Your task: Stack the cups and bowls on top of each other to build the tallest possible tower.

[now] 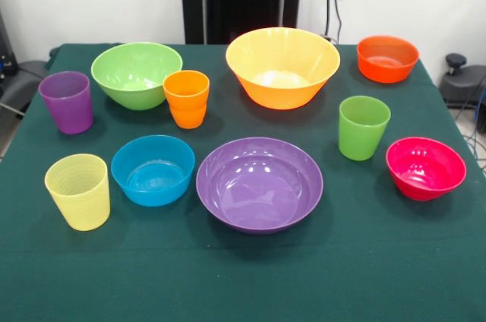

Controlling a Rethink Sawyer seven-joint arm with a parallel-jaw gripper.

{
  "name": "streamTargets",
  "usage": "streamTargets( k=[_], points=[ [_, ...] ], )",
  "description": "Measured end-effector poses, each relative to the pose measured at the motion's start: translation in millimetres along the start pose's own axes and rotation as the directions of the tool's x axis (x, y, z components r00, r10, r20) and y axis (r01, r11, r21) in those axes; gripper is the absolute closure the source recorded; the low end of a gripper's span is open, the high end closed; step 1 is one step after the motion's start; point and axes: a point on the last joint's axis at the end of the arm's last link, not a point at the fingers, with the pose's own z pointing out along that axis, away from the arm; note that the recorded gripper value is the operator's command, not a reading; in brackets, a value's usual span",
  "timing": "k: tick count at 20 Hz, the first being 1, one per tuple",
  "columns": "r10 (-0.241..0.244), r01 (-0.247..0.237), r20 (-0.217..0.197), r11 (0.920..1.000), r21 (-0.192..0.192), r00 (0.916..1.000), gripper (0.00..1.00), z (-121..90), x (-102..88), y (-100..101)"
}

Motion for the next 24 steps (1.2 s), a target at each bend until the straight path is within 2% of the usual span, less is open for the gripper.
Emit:
streamTargets(
  k=[9,24],
  points=[
    [0.008,-0.008,0.020,1.0000,0.001,0.9998,0.00,-7.7,-3.3,-2.9],
    [0.010,-0.010,0.012,1.0000,0.000,0.9999,0.00,-8.3,-3.4,-3.6]
  ],
)
